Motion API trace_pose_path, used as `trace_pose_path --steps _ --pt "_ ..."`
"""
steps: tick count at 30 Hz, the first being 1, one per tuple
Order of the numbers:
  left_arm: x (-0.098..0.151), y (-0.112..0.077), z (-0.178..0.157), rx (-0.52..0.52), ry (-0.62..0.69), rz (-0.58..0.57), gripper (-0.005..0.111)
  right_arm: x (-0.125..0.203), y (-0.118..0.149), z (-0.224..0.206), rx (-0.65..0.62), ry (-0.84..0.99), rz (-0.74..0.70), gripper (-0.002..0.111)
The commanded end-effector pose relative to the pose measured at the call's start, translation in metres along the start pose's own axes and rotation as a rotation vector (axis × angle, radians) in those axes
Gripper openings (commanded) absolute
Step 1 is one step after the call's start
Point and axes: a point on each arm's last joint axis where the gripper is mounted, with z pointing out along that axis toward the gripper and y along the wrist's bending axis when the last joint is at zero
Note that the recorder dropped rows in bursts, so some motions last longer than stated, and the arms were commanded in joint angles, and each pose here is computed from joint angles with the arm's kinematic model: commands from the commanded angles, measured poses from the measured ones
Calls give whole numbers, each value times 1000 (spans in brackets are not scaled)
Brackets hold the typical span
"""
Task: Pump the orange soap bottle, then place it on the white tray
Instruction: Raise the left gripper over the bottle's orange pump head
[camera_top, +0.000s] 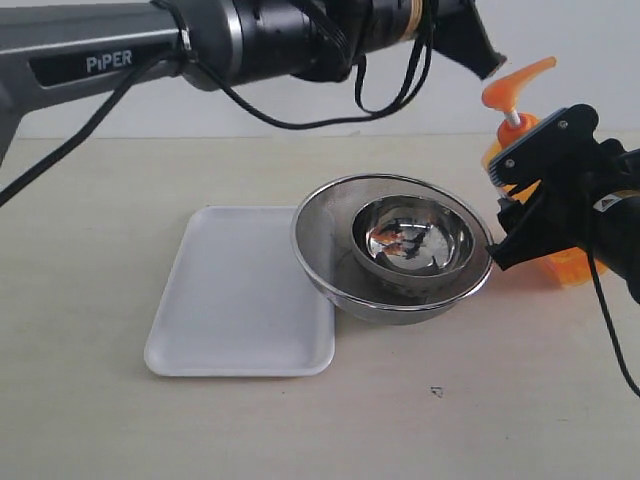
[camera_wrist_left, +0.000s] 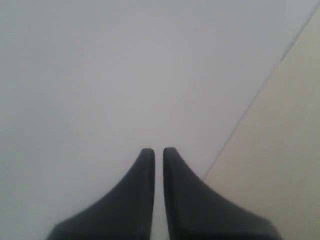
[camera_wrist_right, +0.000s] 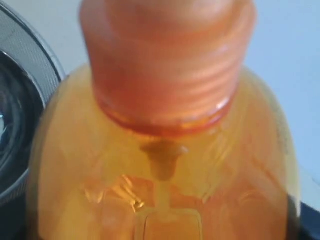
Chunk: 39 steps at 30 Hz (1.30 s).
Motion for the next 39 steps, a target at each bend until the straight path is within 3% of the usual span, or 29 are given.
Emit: trace_pose_path --steps 1,6,10,15,17,20,23,26,30,39 --pt "10 -21 -8 -61 108 102 5 19 14 0 -116 137 45 0" --pt "6 -37 -28 -126 320 210 5 19 14 0 -116 137 45 0" --pt "0 -27 -41 -172 406 75 5 19 14 0 -116 137 45 0" --pt "-10 -5 -62 -234 529 155 5 19 14 0 -116 137 45 0" --pt "-11 -1 -73 -158 607 179 5 19 14 0 -116 137 45 0" --pt "-15 -3 -90 71 681 103 5 19 14 0 -116 137 45 0" --pt "-30 4 -100 204 591 -9 5 19 14 0 -116 138 49 0" --pt "-51 20 -104 229 391 -55 5 20 15 0 -121 142 49 0" --pt "-65 34 -101 233 175 -34 5 20 15 0 -121 142 49 0" --pt "-48 15 -74 368 47 -58 5 20 15 0 -121 142 51 0"
